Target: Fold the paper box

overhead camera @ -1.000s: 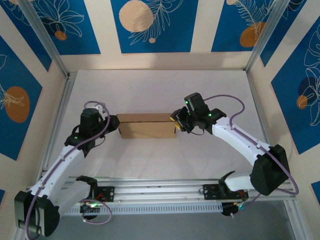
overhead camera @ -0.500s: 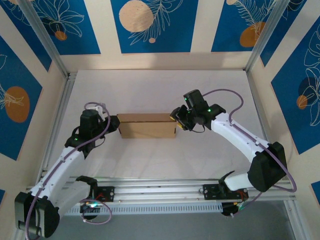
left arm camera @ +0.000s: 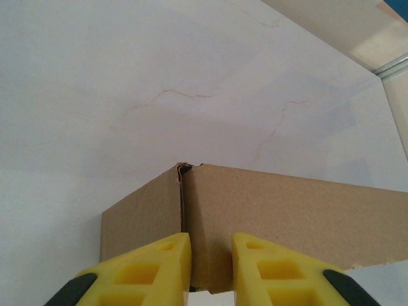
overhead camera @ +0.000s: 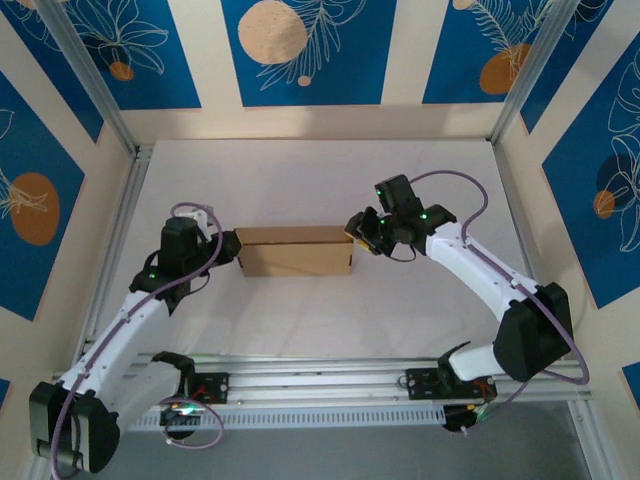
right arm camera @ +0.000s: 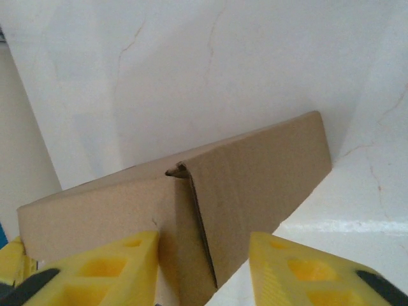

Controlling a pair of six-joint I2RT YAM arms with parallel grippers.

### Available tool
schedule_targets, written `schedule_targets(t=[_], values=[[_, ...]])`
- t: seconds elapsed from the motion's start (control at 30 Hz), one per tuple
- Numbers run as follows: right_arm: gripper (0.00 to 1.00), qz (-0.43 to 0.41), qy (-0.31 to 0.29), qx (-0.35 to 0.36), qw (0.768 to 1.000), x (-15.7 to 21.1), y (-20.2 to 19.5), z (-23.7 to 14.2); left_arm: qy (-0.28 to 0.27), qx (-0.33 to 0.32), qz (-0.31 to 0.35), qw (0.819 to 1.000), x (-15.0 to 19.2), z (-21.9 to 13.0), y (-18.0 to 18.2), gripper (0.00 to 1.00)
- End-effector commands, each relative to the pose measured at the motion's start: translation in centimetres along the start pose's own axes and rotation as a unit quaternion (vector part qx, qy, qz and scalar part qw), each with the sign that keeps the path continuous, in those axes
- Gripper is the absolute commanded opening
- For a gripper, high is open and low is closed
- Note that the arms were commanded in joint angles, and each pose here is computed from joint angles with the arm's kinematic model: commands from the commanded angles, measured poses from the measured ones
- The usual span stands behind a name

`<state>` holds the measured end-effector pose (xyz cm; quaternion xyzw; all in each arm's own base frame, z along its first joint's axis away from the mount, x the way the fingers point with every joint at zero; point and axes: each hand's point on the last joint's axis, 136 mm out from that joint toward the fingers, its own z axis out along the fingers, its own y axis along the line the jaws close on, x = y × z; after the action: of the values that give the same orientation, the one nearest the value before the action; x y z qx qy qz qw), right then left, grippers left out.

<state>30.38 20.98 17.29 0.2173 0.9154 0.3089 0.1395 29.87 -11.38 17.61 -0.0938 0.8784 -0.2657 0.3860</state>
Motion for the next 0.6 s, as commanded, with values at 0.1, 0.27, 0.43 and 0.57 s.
schedule_targets(t=[0.1, 0.27, 0.43, 0.57], values=[[0.30, -0.003, -0.020, -0.039, 0.999, -0.6, -0.3, -1.3, 0.083, -0.101, -0.010, 0.991, 4.4, 0.1, 4.9, 0.23], [0.23, -0.001, -0.010, -0.047, 0.999, -0.3, -0.7, -0.7, 0.087, -0.101, -0.013, 0.991, 4.6, 0.2, 4.9, 0.23], [0.24, -0.007, 0.002, -0.057, 0.998, 0.1, -0.5, -0.5, 0.086, -0.098, -0.011, 0.991, 4.5, 0.1, 4.8, 0.23], [0.24, -0.020, -0.014, -0.072, 0.997, -0.4, 0.7, -1.8, 0.086, -0.095, -0.011, 0.992, 4.4, 0.1, 4.6, 0.22]])
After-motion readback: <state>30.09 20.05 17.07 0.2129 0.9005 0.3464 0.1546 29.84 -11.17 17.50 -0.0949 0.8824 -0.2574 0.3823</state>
